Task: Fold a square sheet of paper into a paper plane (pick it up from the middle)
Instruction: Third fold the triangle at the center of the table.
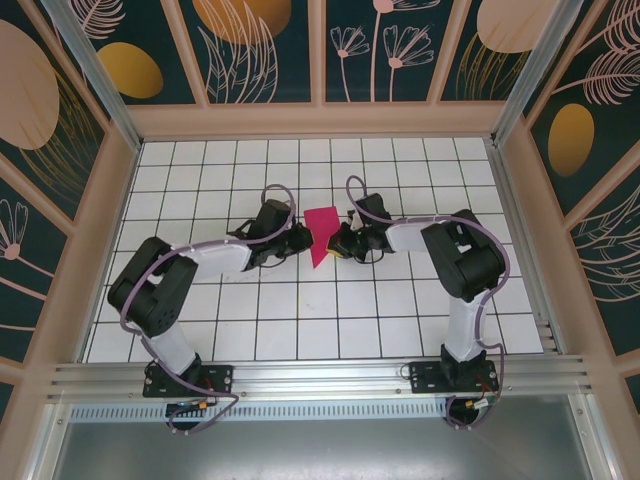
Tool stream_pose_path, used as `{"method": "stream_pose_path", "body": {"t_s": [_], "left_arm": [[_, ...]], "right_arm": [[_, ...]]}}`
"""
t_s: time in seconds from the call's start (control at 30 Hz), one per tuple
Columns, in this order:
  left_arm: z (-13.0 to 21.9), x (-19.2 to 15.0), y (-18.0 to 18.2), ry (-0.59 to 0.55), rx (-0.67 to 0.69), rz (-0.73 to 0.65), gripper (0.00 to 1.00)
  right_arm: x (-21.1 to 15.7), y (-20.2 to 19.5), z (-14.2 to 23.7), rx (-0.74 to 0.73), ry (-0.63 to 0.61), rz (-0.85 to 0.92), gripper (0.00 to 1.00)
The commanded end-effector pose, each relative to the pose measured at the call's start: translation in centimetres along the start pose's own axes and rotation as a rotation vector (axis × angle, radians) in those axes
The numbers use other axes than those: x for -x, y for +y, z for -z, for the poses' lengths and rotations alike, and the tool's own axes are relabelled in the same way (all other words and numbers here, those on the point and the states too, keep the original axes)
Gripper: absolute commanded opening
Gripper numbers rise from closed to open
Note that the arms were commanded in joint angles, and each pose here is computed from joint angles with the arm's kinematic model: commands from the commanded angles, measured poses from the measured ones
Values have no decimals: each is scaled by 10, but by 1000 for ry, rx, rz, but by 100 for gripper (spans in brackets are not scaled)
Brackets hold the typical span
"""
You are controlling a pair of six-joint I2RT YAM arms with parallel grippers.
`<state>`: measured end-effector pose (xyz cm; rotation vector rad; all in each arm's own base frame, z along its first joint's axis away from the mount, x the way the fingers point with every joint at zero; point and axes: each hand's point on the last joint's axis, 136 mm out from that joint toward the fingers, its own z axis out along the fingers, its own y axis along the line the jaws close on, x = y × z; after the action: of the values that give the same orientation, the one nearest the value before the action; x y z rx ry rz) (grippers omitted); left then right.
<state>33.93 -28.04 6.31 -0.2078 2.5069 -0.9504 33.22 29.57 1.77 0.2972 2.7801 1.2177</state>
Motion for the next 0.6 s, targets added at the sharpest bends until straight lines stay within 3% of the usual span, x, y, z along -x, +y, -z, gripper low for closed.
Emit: {"method": "stream_pose_path", "body": {"t_s": [0.0,0.2,0.57], "left_arm": [[4,-18,-24,41,-148,57,12],[-16,-45,-16,109,-119,64,4],[-28,-44,18,84,37,42,1]], "right_arm": [[-9,-23,-6,-83,2,-66,0],[-8,-24,-6,-82,4,-81,0],[-10,-28,-8,-88,15,-87,0]]}}
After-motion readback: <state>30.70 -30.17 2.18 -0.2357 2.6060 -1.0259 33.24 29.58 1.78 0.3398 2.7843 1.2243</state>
